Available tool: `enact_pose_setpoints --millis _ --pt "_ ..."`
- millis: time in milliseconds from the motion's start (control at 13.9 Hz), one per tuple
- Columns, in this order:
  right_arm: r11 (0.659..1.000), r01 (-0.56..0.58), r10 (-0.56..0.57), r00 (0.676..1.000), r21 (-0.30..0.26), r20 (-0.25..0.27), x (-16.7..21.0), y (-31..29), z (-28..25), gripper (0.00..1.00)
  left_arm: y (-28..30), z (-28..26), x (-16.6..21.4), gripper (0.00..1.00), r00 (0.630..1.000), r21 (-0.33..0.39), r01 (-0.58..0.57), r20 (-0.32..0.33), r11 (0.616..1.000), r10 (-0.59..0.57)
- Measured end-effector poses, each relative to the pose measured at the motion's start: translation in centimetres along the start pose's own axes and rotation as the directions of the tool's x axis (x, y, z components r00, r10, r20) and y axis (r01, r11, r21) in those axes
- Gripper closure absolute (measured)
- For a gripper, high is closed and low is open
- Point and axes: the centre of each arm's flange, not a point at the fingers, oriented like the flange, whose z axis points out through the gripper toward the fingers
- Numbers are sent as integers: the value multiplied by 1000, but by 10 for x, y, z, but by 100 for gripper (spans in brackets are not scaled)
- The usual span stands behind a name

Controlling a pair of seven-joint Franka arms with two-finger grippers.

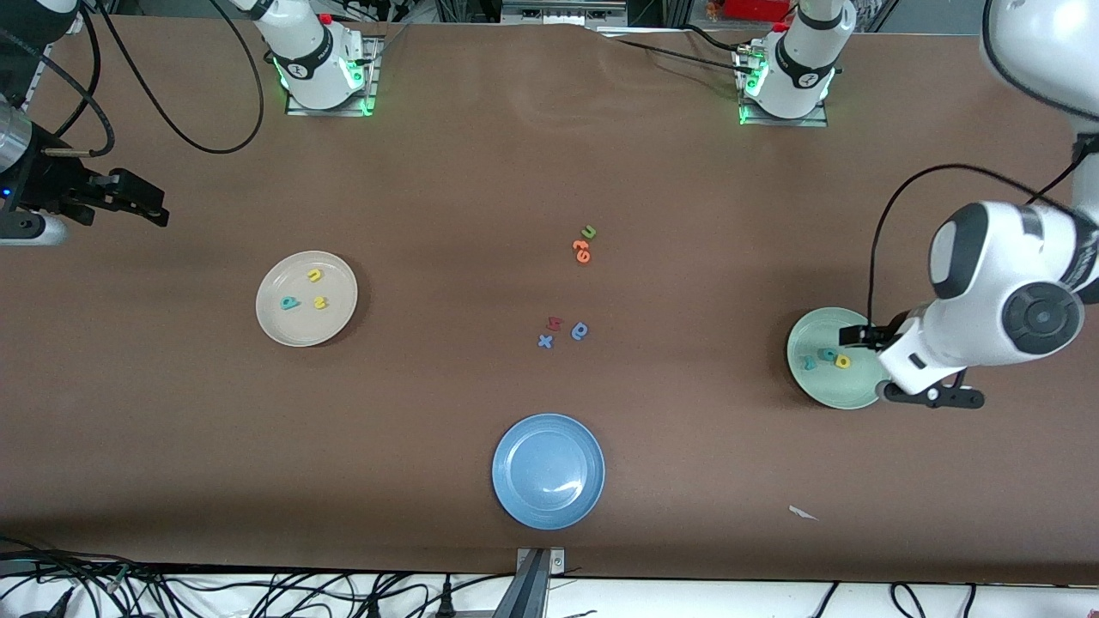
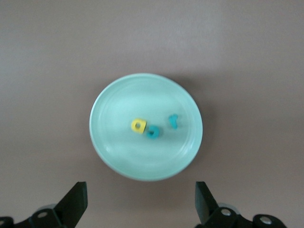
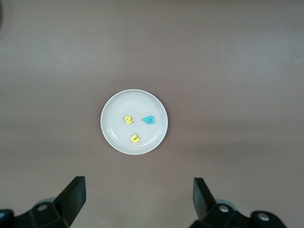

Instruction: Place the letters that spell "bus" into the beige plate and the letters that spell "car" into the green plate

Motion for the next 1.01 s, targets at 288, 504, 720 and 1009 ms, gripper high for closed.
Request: enact_pose_setpoints --millis 288,504,720,1009 --pt "1000 1 -1 1000 0 1 0 0 1 0 2 -85 -63 0 1000 -18 21 24 1000 -20" --pt "1000 1 -1 1000 0 1 0 0 1 0 7 -132 -99 0 1000 -13 18 -1 1000 -18" --pt "1000 1 -1 1000 0 1 0 0 1 0 8 -162 -121 0 999 -38 15 -50 999 -17" --pt "1000 1 -1 1000 0 1 0 0 1 0 16 -169 -127 0 998 -34 -9 -62 999 7"
